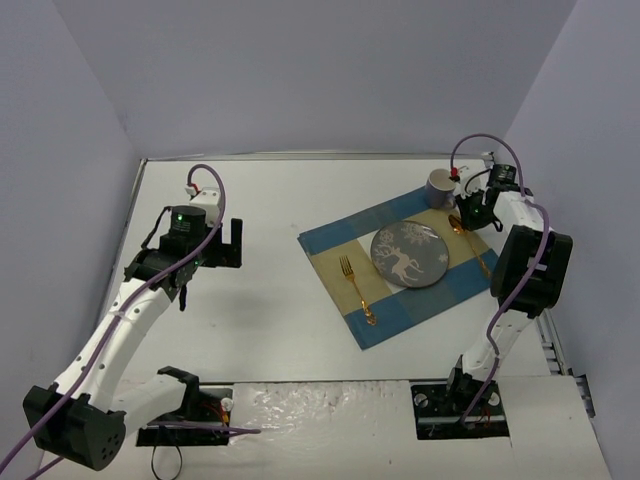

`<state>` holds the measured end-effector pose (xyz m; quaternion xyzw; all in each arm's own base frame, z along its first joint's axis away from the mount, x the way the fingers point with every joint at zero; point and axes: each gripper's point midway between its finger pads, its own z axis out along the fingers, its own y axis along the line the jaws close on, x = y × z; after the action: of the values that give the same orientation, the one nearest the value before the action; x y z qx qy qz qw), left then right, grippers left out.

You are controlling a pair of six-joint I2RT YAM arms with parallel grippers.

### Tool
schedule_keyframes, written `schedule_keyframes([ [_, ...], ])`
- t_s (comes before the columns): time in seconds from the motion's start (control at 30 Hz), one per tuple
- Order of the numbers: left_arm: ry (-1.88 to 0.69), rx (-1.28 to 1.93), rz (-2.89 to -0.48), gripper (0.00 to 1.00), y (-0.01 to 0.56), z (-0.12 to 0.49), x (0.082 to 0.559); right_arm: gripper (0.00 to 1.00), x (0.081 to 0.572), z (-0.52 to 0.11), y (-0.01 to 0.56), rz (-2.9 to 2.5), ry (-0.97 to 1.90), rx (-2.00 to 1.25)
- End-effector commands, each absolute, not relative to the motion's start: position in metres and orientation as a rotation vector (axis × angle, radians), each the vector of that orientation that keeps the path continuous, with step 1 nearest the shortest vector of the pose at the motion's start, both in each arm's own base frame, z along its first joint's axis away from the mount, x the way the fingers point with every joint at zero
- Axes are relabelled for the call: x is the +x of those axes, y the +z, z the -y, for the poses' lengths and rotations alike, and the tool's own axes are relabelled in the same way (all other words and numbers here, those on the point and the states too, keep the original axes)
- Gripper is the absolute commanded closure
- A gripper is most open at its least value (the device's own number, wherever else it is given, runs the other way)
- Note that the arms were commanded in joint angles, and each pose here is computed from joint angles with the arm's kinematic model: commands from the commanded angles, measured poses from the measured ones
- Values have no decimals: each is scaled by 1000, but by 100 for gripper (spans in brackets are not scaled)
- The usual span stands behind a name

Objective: Set the dinner table for one person

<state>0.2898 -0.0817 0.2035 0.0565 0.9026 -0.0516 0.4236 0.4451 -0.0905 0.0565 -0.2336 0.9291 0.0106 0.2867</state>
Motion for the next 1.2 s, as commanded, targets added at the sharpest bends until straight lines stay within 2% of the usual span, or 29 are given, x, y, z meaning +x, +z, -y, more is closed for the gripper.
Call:
schedule_keyframes([
  [0.0,-136,135,-2224,3,213,81,299,100,460,94,63,-2411,11,-637],
  [1.17,-157,115,-2275,3,198,80,306,99,482,92,41,-2417,40,-673],
])
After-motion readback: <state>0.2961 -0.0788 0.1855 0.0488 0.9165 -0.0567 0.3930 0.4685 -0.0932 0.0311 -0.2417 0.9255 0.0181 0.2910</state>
